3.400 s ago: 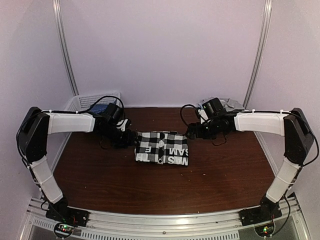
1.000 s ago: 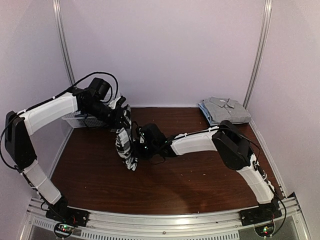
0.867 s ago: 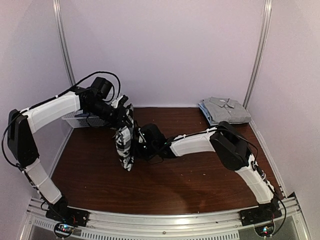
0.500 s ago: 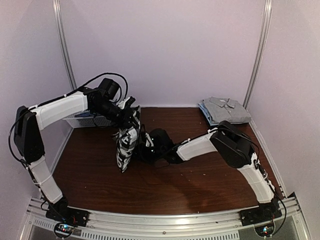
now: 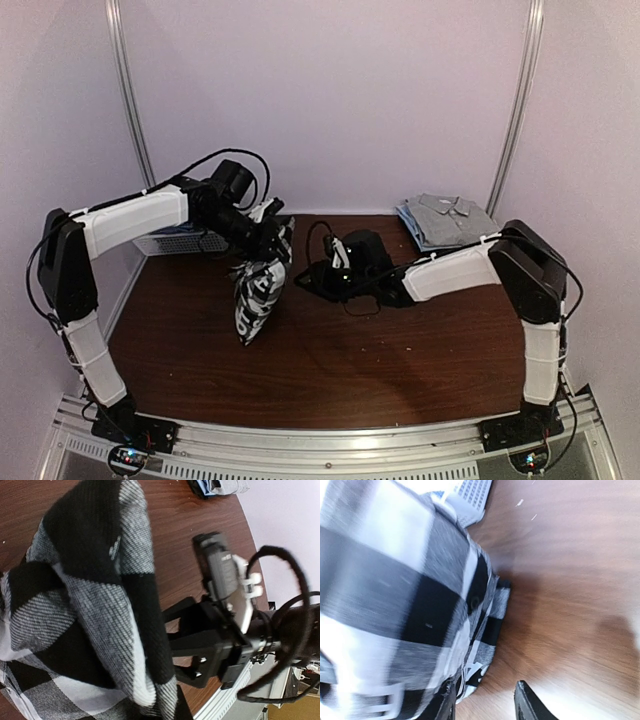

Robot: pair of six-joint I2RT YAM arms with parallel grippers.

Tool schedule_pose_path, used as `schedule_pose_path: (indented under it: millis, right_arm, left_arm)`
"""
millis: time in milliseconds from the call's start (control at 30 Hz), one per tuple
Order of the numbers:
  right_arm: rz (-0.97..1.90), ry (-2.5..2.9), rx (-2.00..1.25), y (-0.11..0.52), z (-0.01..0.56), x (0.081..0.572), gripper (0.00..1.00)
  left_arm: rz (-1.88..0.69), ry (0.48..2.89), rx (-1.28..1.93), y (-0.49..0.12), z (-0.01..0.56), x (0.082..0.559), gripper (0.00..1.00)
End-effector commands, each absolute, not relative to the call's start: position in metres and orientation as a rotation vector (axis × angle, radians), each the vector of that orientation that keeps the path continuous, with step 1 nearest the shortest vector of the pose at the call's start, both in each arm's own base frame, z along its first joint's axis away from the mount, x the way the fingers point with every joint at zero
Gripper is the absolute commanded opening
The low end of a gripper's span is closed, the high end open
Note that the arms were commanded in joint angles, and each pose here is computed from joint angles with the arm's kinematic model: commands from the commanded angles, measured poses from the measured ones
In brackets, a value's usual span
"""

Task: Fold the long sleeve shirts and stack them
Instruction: Turn over the square-folded shirt at the center of the board, then move the square-folded shirt to the center of the board.

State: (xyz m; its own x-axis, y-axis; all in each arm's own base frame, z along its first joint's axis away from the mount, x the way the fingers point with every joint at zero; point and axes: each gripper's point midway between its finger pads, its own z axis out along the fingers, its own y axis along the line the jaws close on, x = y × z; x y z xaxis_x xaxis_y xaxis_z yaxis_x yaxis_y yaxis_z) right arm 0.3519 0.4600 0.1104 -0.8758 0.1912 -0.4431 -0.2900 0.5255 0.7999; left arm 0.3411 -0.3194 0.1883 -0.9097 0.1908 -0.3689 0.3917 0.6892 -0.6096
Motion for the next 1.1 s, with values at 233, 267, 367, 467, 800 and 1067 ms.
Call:
schedule_pose_path:
  millis: [233, 267, 367, 467, 800, 1067]
  right_arm:
    - [0.925, 2.310, 0.103, 0.291, 0.133, 0.354, 0.56]
    - [0.900, 2.313, 0.105, 0.281, 0.134, 0.351, 0.59]
    - [0.830, 2.335, 0.101, 0.263, 0.133, 0.344, 0.66]
    - [0.825, 2.338, 0.066, 0.262, 0.132, 0.340, 0.71]
    - [0.741, 2.470, -0.204, 0.321, 0.099, 0.318, 0.68]
    - [0.621, 2.497, -0.248, 0.338, 0.084, 0.341, 0.54]
  left_arm:
    - [-0.989, 2.618, 0.589, -0.458, 0.138, 0.326, 0.23]
    - [-1.001, 2.610, 0.600, -0.474, 0.136, 0.326, 0.32]
    - [-1.042, 2.574, 0.602, -0.502, 0.143, 0.329, 0.49]
    - [-0.980, 2.537, 0.546, -0.491, 0.162, 0.344, 0.59]
    - [-0.809, 2.557, 0.223, -0.324, 0.159, 0.359, 0.58]
    - [-0.851, 2.630, 0.100, -0.248, 0.104, 0.344, 0.58]
